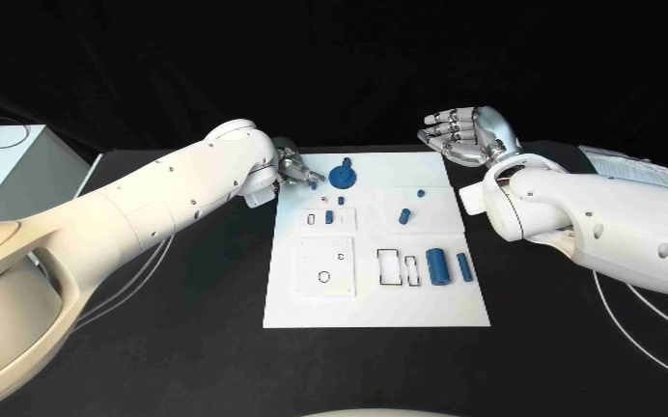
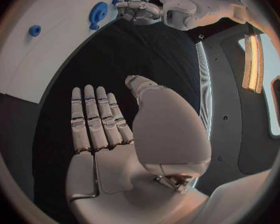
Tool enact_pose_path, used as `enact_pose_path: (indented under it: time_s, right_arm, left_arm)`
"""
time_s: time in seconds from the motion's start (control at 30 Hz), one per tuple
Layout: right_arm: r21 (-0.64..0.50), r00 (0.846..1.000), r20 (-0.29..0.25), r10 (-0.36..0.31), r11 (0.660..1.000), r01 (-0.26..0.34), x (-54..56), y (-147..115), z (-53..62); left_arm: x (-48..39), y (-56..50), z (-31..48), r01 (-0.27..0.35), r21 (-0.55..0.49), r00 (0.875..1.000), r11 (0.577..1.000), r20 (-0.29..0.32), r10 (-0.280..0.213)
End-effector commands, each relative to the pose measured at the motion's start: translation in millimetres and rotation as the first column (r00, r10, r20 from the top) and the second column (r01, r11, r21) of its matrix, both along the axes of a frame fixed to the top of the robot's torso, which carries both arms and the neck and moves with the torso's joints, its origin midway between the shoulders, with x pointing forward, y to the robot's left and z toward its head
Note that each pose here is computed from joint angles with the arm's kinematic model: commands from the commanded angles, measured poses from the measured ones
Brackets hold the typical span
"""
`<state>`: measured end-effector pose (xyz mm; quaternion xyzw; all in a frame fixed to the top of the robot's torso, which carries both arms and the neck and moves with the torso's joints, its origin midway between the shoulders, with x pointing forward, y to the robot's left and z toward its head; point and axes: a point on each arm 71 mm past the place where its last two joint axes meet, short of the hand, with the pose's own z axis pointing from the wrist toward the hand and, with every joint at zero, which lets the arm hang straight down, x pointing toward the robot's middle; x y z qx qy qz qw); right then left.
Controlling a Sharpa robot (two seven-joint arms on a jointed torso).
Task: Assemble the parts on the task board
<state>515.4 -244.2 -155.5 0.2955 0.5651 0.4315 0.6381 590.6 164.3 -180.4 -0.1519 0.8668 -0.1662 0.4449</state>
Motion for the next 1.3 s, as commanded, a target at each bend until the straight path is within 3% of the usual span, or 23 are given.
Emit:
enact_pose_path:
  time_s: [0.03, 0.73, 1.3]
  right_arm:
    - [0.002, 1.000, 0.011, 0.011, 1.000, -0.012, -0.2, 1.7, 1.1]
    - [0.005, 1.000, 0.004, 0.018, 1.000, -0.018, -0.8, 3.0, 0.8]
    - [0.006, 1.000, 0.000, 0.018, 1.000, -0.018, -0.9, 2.0, 0.6]
  left_arm:
    - [0.1, -2.3, 0.7, 0.010, -0.010, 1.000, 1.000, -0.005, -0.010]
    - [0.1, -4.8, -3.1, 0.012, -0.007, 1.000, 1.000, -0.019, -0.012]
    - [-4.1, -7.4, -4.1, 0.018, -0.072, 0.998, 0.997, -0.060, -0.022]
